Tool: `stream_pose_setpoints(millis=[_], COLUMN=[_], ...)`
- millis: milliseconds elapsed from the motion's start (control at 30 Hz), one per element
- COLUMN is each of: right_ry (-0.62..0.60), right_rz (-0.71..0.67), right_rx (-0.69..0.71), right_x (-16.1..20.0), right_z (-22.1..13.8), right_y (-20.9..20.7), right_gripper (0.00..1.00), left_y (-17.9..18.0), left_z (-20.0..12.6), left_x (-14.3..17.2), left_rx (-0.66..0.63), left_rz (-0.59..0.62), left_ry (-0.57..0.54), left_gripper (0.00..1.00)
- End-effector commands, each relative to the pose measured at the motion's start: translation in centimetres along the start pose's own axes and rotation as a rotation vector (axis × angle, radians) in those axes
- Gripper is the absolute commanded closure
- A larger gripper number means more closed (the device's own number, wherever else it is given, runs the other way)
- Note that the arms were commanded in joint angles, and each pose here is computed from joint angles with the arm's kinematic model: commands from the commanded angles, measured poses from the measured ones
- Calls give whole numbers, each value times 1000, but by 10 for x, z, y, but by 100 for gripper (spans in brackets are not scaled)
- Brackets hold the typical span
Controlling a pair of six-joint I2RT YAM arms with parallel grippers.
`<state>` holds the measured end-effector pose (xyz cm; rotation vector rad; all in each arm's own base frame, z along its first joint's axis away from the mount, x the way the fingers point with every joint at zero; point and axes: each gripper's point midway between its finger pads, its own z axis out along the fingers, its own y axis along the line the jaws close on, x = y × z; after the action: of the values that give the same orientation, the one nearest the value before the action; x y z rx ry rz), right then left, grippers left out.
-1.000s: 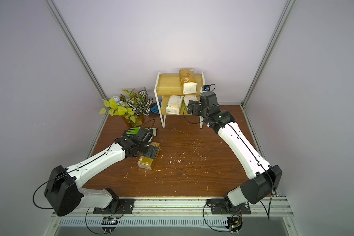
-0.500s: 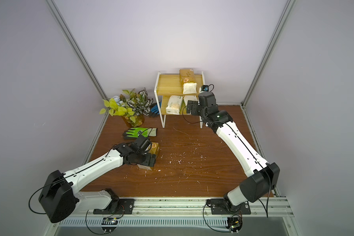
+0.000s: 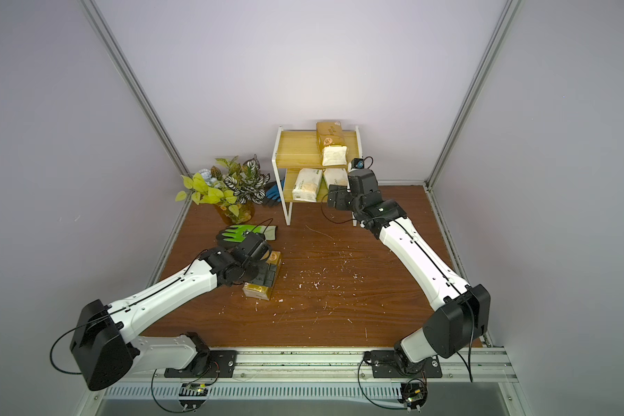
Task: Place the tissue boxes on the shelf by color
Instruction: Pick up the box of tissues from the center of the board.
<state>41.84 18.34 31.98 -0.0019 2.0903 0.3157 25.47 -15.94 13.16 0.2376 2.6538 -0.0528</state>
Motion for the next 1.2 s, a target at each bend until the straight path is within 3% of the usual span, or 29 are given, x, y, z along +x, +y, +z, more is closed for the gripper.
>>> stream_pose_setpoints(millis=[0,667,1167], right_ry=[-77,-72,-72], right_rz=[29,-4,-9], right_rx=[-48,-6,19], right_x=[-21,-18,-16], right_z=[-20,-23,-24], right_y=[6,-3,-8], right_gripper=[0,1,0], left_y=[8,12,3], left_z=[-3,31,53], left_x=[3,62,72], left_rx=[-51,-55,-45], left_rz=[19,2,31], left_ry=[9,194,262], left_gripper=[0,0,0])
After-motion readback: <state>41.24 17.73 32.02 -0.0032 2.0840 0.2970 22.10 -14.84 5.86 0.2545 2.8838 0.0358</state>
